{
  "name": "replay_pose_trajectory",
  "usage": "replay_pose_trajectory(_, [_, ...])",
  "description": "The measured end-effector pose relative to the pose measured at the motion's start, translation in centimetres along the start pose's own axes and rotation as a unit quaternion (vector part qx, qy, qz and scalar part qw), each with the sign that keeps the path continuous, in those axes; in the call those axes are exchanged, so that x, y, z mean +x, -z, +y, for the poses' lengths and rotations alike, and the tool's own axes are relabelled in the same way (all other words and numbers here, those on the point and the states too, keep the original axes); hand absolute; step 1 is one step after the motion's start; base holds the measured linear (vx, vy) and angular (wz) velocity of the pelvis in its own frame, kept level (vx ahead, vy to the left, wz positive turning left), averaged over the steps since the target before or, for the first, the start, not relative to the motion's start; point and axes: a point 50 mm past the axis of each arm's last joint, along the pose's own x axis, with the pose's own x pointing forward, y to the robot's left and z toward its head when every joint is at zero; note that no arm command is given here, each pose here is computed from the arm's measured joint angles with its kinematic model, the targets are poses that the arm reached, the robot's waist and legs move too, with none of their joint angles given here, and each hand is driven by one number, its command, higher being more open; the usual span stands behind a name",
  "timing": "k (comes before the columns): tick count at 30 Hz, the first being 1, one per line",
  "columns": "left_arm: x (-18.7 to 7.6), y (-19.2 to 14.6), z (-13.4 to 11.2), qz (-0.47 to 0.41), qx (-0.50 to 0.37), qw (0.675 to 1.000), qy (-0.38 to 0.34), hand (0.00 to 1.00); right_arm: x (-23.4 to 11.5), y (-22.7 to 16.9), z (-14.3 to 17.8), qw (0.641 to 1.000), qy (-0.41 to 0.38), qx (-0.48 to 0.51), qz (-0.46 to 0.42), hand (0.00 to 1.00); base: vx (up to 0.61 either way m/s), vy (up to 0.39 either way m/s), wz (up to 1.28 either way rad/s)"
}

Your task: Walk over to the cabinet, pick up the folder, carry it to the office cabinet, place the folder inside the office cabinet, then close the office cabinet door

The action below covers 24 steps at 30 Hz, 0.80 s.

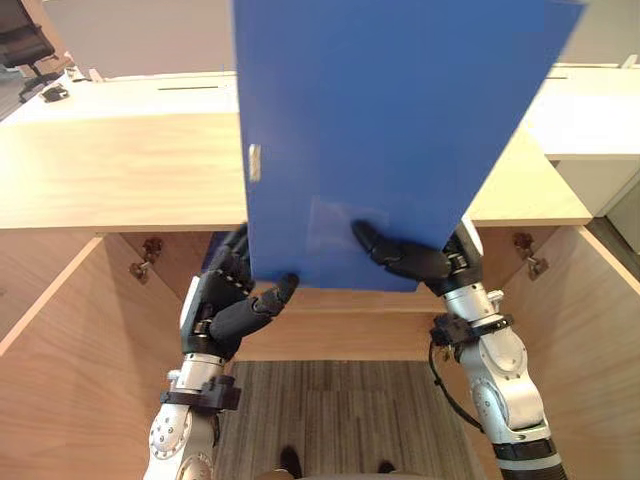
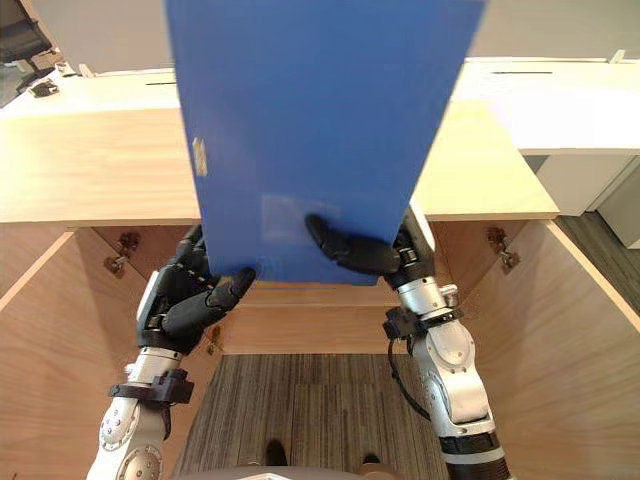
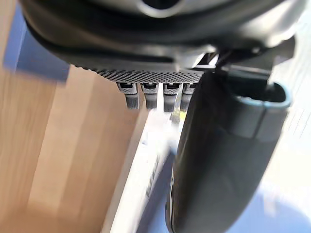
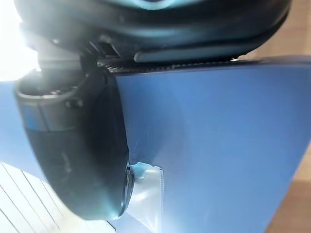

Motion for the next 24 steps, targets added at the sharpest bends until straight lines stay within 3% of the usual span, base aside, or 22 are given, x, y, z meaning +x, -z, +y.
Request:
replay_pose_trajectory(3, [-1.5,0.9,4.0,0.022,0.021,0.991,-0.128,1.0,-0.6,-0.4,-0.6,1.0,0.017,-0.025,-0.002,0.0,0.01,-0.005,0.05])
replay_pose_trajectory(6, [-3.6,2.2,6.9,0.065,0.05,0.974,-0.211,1.0,-1.1,-0.1,-0.8,0.998,0.021,-0.049,0.013,0.0,0.0,-0.005,0.11])
replay_pose_trajectory(11, [-7.7,7.2,9.9,0.203,0.069,0.933,-0.288,1.0,-1.5,1.6,0.5,0.996,-0.023,-0.063,0.056,0.0,-0.01,-0.005,0.09])
replay_pose_trajectory(13, [-10.2,10.2,10.7,0.298,0.083,0.901,-0.303,1.0,-1.8,3.1,1.5,0.99,-0.064,-0.087,0.092,0.0,-0.02,0.005,0.0])
replay_pose_trajectory(16, [-11.2,12.6,11.1,0.379,0.1,0.873,-0.29,1.0,-1.3,4.8,2.4,0.978,-0.112,-0.126,0.123,0.0,-0.04,0.011,-0.01])
replay_pose_trajectory(19, [-9.9,14.1,10.7,0.421,0.114,0.863,-0.256,1.0,0.9,6.5,3.0,0.95,-0.167,-0.223,0.14,0.0,-0.16,0.009,0.03])
replay_pose_trajectory(24, [-8.4,14.1,10.4,0.414,0.119,0.87,-0.241,1.0,2.6,6.9,2.3,0.926,-0.182,-0.299,0.144,0.0,-0.2,0.033,-0.02])
